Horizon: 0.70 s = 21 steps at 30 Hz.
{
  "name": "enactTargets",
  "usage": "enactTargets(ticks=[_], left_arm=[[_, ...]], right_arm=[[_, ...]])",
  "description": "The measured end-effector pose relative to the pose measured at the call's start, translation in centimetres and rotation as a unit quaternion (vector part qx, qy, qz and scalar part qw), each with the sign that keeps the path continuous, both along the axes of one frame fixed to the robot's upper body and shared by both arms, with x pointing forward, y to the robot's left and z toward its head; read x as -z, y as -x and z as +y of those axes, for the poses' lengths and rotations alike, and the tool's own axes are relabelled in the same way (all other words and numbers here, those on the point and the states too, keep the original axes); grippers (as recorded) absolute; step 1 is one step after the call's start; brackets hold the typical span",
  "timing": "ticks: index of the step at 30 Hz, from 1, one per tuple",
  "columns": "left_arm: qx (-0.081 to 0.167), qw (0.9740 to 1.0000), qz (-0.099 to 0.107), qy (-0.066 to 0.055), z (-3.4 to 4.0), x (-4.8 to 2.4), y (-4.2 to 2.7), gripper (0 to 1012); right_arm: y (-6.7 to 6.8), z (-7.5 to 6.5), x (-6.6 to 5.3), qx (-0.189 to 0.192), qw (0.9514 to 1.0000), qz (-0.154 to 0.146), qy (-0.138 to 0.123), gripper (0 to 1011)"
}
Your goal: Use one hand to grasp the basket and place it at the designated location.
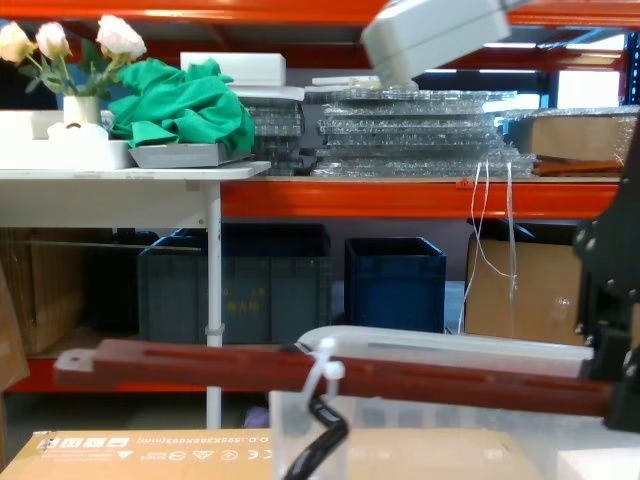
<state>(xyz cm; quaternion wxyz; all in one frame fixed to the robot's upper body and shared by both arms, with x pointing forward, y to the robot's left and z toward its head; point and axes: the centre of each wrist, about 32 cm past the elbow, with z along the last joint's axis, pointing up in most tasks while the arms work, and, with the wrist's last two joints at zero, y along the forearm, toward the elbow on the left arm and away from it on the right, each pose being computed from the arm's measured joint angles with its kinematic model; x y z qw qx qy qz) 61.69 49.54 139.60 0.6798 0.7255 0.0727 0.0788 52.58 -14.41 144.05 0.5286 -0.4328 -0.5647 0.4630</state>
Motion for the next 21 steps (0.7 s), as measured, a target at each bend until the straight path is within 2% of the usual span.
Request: enactTargets(ticks=[9,21], left_arm=[[0.0,1.0,0.0,0.0,0.0,0.0,0.0,0],[0.0,1.0,0.0,0.0,0.0,0.0,0.0,0]], right_arm=[[0.2,1.4,1.2,0.015,0.9998,-0.009,-0.007,233],[0.5,2.9,2.6,0.016,0.9999,-0.003,0.003,233]])
